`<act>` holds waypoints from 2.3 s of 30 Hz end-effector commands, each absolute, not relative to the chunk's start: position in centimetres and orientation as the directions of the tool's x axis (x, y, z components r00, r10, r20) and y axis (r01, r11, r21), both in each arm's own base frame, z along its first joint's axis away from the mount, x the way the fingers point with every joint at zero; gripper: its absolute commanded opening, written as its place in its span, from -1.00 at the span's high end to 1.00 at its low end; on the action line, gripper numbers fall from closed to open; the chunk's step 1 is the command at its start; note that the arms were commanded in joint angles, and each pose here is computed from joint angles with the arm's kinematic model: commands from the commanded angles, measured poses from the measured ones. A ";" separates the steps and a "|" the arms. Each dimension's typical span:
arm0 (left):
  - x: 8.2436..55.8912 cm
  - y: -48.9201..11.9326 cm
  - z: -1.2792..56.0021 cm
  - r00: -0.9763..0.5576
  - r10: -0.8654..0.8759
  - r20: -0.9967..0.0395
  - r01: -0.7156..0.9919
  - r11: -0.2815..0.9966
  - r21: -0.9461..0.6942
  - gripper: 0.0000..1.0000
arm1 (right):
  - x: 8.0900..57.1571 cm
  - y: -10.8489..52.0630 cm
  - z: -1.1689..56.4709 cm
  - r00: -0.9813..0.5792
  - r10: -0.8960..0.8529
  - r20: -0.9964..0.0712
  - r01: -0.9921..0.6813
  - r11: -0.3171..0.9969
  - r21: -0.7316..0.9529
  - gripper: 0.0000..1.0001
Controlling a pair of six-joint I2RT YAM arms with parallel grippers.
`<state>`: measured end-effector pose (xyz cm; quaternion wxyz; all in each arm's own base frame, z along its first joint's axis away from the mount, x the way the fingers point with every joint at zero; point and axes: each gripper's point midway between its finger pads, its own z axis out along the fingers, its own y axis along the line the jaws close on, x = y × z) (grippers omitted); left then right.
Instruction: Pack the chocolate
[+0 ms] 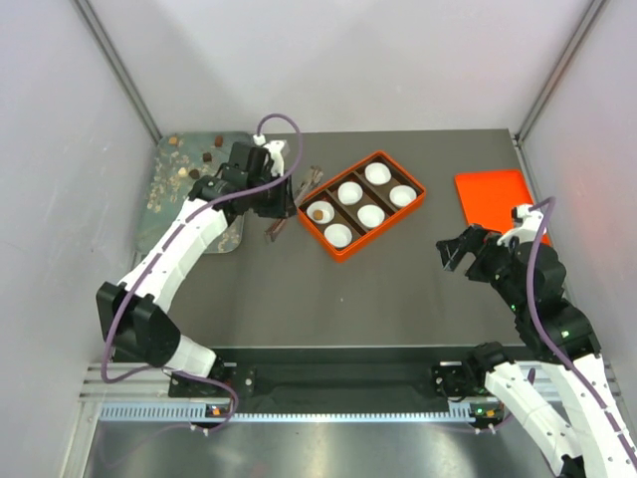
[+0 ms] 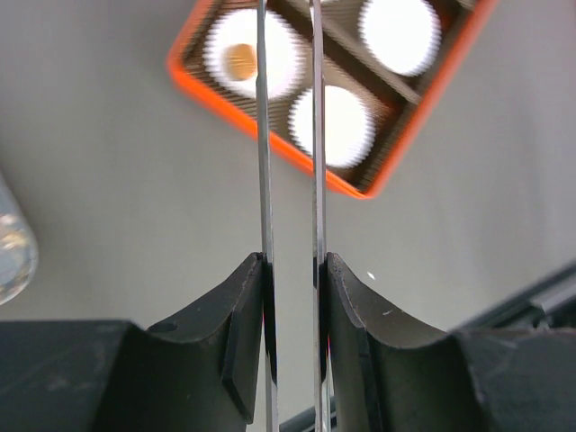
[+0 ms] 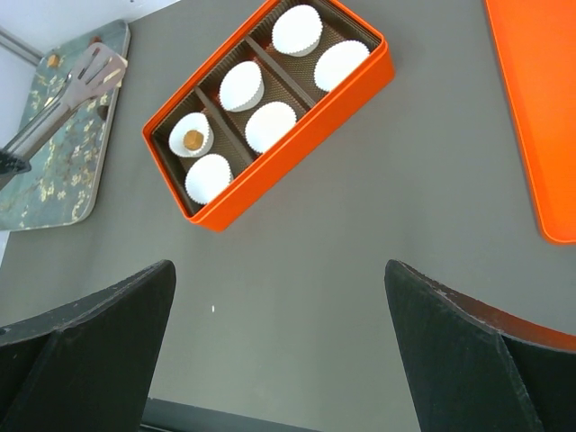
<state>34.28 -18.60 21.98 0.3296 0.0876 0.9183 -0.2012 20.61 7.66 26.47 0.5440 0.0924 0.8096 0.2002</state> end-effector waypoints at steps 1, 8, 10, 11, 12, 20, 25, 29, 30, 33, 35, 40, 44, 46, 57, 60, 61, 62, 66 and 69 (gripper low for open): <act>33.1 -20.7 25.1 -0.697 0.079 -0.712 0.411 0.858 -0.307 0.50 | 20.8 7.7 27.6 -0.369 0.380 -0.848 -0.071 0.898 0.433 -1.00; 30.5 -23.7 22.4 -0.737 0.167 -0.655 0.463 0.831 -0.308 0.50 | 21.1 7.9 27.5 -0.376 0.382 -0.844 -0.070 0.897 0.437 -1.00; 30.0 -24.3 21.2 -0.748 0.196 -0.634 0.473 0.828 -0.301 0.50 | 21.1 7.9 27.6 -0.375 0.382 -0.845 -0.071 0.896 0.437 -0.99; 29.9 -24.5 20.9 -0.751 0.202 -0.628 0.476 0.826 -0.303 0.50 | 21.1 8.0 27.5 -0.378 0.383 -0.843 -0.073 0.895 0.439 -0.99; 29.5 -24.9 20.5 -0.757 0.213 -0.618 0.480 0.822 -0.305 0.50 | 21.1 8.0 27.5 -0.377 0.384 -0.843 -0.071 0.895 0.440 -0.99; 29.1 -25.0 18.0 -0.780 0.251 -0.574 0.459 0.852 -0.250 0.50 | 21.0 8.0 27.3 -0.384 0.392 -0.836 -0.067 0.891 0.448 -1.00; 28.9 -24.7 16.5 -0.796 0.260 -0.546 0.443 0.865 -0.235 0.50 | 21.1 8.1 27.5 -0.383 0.394 -0.836 -0.067 0.891 0.450 -0.99; 28.8 -24.3 15.2 -0.807 0.272 -0.524 0.435 0.875 -0.215 0.49 | 21.2 8.1 27.4 -0.386 0.394 -0.834 -0.066 0.890 0.451 -1.00; 28.8 -24.3 14.9 -0.809 0.274 -0.519 0.434 0.875 -0.214 0.49 | 21.2 8.1 27.4 -0.386 0.394 -0.834 -0.066 0.890 0.451 -0.99; 28.9 -24.4 14.4 -0.814 0.278 -0.511 0.432 0.877 -0.212 0.49 | 21.2 8.1 27.5 -0.384 0.392 -0.836 -0.067 0.891 0.448 -0.99; 28.8 -24.5 14.3 -0.815 0.280 -0.507 0.435 0.874 -0.216 0.48 | 21.1 8.0 27.5 -0.383 0.391 -0.837 -0.065 0.893 0.446 -0.99; 28.6 -24.4 13.7 -0.820 0.287 -0.496 0.432 0.878 -0.207 0.43 | 21.1 8.0 27.4 -0.386 0.388 -0.837 -0.065 0.893 0.445 -0.99; 28.6 -24.3 13.4 -0.822 0.288 -0.490 0.429 0.880 -0.202 0.38 | 21.2 8.0 27.4 -0.386 0.389 -0.836 -0.063 0.893 0.445 -1.00; 28.8 -24.4 13.5 -0.821 0.289 -0.493 0.431 0.879 -0.202 0.35 | 21.2 8.1 27.5 -0.385 0.389 -0.837 -0.067 0.893 0.445 -1.00; 28.9 -24.7 13.6 -0.820 0.292 -0.492 0.436 0.876 -0.206 0.20 | 21.2 8.0 27.4 -0.384 0.387 -0.838 -0.067 0.894 0.444 -1.00; 28.9 -24.7 13.8 -0.819 0.292 -0.493 0.436 0.876 -0.207 0.17 | 21.2 8.0 27.3 -0.387 0.387 -0.837 -0.065 0.894 0.443 -0.99; 28.9 -24.6 13.8 -0.819 0.291 -0.494 0.436 0.876 -0.205 0.17 | 21.2 8.0 27.3 -0.386 0.387 -0.838 -0.064 0.894 0.443 -1.00; 29.0 -24.6 14.0 -0.817 0.290 -0.498 0.435 0.877 -0.204 0.17 | 21.2 8.0 27.4 -0.384 0.389 -0.837 -0.066 0.893 0.445 -0.99; 29.0 -24.5 14.3 -0.815 0.288 -0.502 0.433 0.879 -0.199 0.16 | 21.2 8.0 27.2 -0.389 0.389 -0.835 -0.062 0.894 0.444 -1.00; 29.0 -24.4 14.8 -0.814 0.285 -0.506 0.430 0.882 -0.194 0.16 | 21.2 8.0 27.2 -0.388 0.391 -0.835 -0.062 0.893 0.446 -1.00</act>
